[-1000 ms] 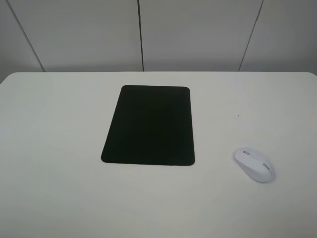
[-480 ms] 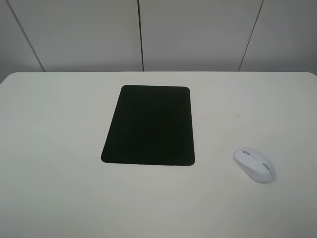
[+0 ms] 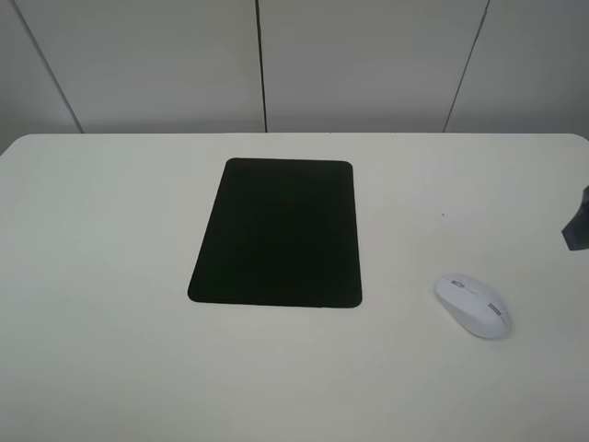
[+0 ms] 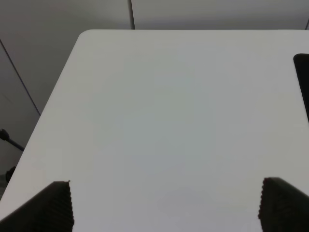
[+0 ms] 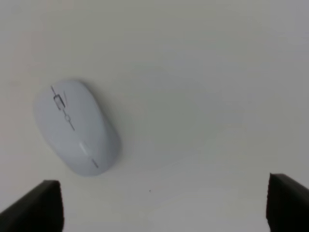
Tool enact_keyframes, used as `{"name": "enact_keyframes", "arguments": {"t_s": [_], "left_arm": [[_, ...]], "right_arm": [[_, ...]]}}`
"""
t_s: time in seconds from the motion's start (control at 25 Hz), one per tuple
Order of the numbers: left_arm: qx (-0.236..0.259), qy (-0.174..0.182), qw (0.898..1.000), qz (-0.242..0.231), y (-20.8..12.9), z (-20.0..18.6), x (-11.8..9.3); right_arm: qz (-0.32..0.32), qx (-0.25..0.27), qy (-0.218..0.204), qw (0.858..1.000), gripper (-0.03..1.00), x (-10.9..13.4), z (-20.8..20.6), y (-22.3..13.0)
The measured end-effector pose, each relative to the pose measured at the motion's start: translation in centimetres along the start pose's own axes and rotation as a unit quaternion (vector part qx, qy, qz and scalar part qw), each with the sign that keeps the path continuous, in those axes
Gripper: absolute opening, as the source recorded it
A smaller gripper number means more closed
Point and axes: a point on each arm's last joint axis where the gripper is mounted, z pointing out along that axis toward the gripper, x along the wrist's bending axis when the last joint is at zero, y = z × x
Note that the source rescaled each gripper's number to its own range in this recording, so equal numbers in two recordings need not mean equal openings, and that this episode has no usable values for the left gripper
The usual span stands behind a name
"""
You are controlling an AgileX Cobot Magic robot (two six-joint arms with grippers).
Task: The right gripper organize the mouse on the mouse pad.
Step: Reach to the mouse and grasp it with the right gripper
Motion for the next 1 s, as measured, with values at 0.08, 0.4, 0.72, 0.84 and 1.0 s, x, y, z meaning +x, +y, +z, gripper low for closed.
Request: {"name": "enact_keyframes", "arguments": {"t_s": [0.08,0.4,0.72,0.84,1.0], "left_arm": [[0.0,0.0,1.0,0.0,0.0,0.0,0.0],[0.0,0.0,1.0,0.0,0.0,0.0,0.0],[0.0,0.0,1.0,0.0,0.0,0.0,0.0],[0.0,0.0,1.0,0.0,0.0,0.0,0.0],[0.0,0.0,1.0,0.0,0.0,0.0,0.0]], "right_arm": [[-0.025,0.028,0.016,0.999,1.0,0.3,1.4,1.0],[-0.112,0.087,0.067,0.988,1.0,2.5,6.9,3.2],[-0.181,0.127,0.097,0.97,1.0,6.4,11.3,3.4],[-0.19,0.121,0.101,0.969,1.0,7.1,11.9,3.5],[-0.193,0.126,0.1,0.968,1.0,7.2,12.4,3.1]]}}
